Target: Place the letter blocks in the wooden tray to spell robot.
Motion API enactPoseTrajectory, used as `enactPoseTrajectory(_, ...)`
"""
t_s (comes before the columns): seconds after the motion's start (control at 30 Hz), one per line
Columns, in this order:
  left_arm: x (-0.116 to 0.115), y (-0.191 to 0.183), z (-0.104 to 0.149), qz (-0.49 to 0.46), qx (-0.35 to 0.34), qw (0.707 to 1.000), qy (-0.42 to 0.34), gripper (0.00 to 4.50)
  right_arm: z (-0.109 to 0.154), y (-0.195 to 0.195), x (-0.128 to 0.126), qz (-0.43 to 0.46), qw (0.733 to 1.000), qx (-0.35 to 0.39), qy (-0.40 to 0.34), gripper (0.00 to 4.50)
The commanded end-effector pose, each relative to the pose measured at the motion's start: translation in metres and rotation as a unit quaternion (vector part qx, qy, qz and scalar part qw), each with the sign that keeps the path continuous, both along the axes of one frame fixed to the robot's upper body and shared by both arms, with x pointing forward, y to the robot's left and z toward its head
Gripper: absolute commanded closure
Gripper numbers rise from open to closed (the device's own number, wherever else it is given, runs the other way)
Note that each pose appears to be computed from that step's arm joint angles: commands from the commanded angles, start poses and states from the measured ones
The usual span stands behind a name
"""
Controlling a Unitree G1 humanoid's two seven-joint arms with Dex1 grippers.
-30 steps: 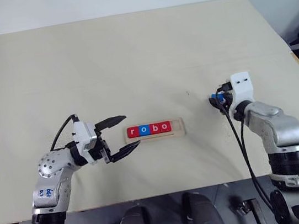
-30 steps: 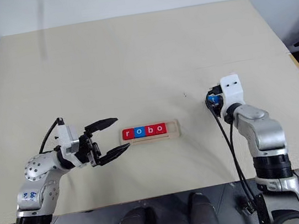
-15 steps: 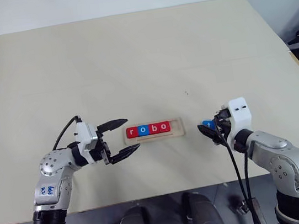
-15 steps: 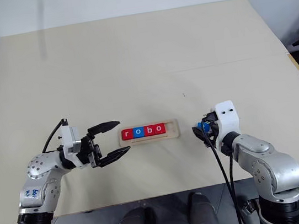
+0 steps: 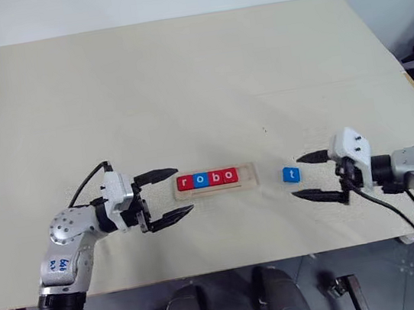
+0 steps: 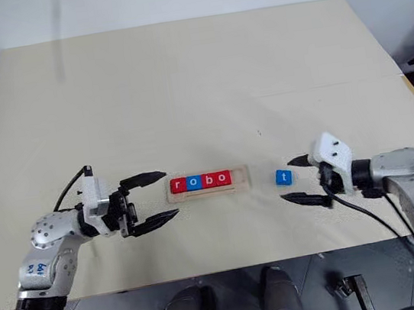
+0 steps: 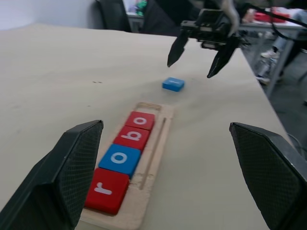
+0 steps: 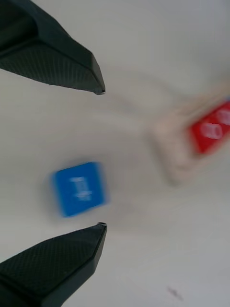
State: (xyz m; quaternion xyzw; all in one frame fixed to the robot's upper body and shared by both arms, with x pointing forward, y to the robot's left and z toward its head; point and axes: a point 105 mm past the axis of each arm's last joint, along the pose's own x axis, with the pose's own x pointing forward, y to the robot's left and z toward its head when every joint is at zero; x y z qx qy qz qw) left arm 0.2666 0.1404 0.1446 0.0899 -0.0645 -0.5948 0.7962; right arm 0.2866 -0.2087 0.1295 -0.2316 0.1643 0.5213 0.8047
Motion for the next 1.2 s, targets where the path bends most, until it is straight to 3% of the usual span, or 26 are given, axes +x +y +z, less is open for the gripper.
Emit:
enactPoseTrajectory(0.03,-0.009,-0.004,0.011,-0.024,-0.001,1.000,-0.018,0.00,0.003,-0.006,0.011,0.040,0.999,-0.016,-0.014,0.02)
enactPoseTrajectory(0.3,-0.015,-0.005,0.014,-0.017,0.000,1.000,-0.018,0.00,-0.014,-0.003,0.025,0.067,0.998,-0.016,0.015,0.02)
enactPoseTrajectory(0.4,-0.017,-0.005,0.014,-0.016,0.000,1.000,-0.017,0.00,-0.021,0.000,0.025,0.074,0.997,-0.014,0.029,0.60)
enactPoseTrajectory(0.63,-0.018,-0.005,0.015,-0.016,-0.001,1.000,-0.015,0.00,-0.016,0.004,0.036,0.068,0.998,-0.010,0.007,2.97)
enactPoseTrajectory(0.97,-0.016,0.009,0.006,0.040,-0.004,0.999,-0.013,0.00,0.024,0.065,0.046,0.169,0.985,0.003,-0.021,3.04)
enactPoseTrajectory(1.2,-0.022,0.013,0.004,0.082,-0.014,0.996,-0.018,0.00,0.019,0.098,0.059,0.206,0.978,-0.014,-0.020,3.04)
